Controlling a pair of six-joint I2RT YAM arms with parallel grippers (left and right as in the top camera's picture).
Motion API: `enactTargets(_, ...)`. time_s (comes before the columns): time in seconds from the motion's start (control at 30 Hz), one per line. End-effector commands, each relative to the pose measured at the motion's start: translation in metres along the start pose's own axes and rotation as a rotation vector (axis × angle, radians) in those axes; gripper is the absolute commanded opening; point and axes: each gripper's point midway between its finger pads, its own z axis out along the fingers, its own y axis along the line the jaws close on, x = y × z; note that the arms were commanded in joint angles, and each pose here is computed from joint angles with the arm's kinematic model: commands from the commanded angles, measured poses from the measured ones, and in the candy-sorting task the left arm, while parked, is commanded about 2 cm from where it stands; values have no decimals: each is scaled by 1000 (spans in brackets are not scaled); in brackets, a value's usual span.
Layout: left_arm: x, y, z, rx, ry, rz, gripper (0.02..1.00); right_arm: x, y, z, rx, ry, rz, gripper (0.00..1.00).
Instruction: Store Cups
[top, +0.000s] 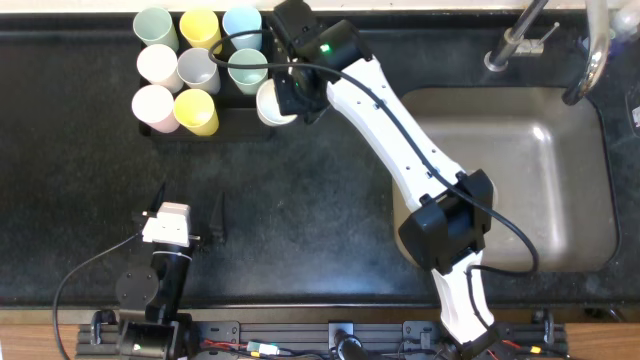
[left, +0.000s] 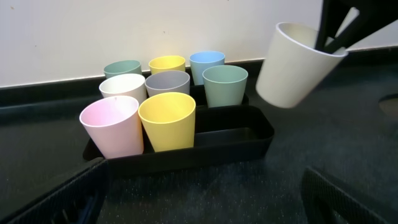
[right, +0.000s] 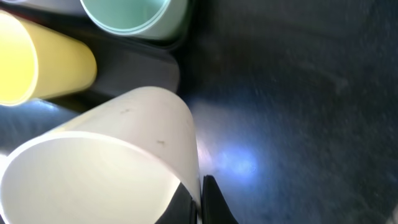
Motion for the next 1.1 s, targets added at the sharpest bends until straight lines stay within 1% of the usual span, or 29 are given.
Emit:
enactTargets(0.03, -1, 0, 0, 3, -4, 18, 1000, -18, 19, -6, -32, -81, 54, 42)
enactTargets(0.23, -1, 0, 0, 3, -4, 18, 1000, -29, 28, 5, -56, -116, 55, 42)
enactTargets(0.43, -1, 0, 0, 3, -4, 18, 1000, -28, 30, 10, -55, -108, 51, 42)
enactTargets(0.73, -1, 0, 0, 3, -4, 18, 1000, -17, 47, 34, -58, -72, 17, 45)
enactTargets(1.1, -1, 0, 0, 3, -4, 18, 1000, -7, 52, 56, -47, -34, 3, 42)
